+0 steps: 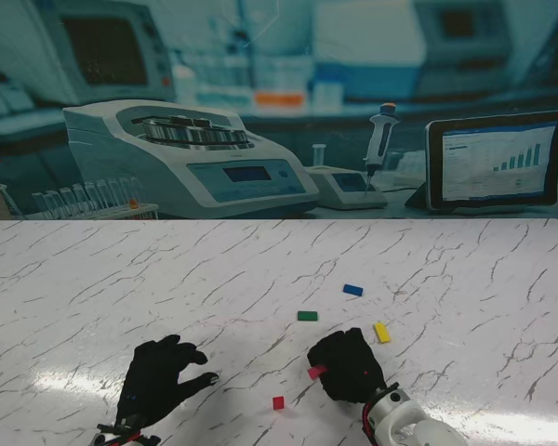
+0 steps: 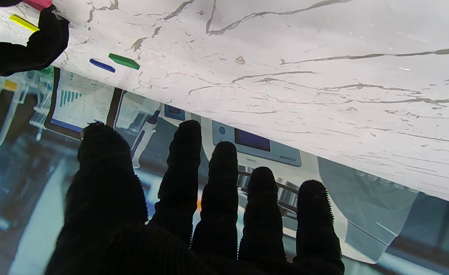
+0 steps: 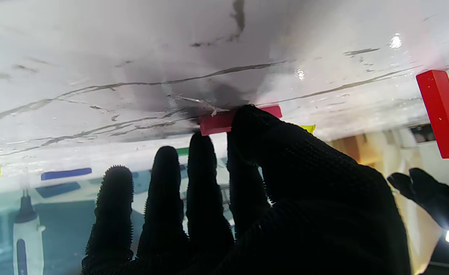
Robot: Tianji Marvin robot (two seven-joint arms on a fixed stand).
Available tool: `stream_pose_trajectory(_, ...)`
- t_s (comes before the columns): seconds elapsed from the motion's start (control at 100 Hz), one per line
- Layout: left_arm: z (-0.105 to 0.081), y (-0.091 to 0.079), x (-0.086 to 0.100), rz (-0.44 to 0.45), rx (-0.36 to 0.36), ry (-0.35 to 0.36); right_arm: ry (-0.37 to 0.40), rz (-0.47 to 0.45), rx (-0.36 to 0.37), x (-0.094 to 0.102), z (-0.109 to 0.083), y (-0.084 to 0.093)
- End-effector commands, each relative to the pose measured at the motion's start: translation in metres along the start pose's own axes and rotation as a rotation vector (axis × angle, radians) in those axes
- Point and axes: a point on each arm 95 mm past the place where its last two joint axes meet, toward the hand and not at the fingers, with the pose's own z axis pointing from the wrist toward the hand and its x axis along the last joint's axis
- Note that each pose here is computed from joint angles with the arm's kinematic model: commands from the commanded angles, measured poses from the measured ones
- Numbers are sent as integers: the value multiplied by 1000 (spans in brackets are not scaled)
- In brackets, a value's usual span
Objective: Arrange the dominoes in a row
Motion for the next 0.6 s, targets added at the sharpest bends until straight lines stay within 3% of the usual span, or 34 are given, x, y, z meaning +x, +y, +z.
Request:
stream_pose_trajectory(0.0,-3,3,3,-19,-15,12,-13,8,45,2,-7,-15)
stream_pose_trajectory(0.59,-2,4,4,-35,-15,8,-38,24,3,5,-5,-18)
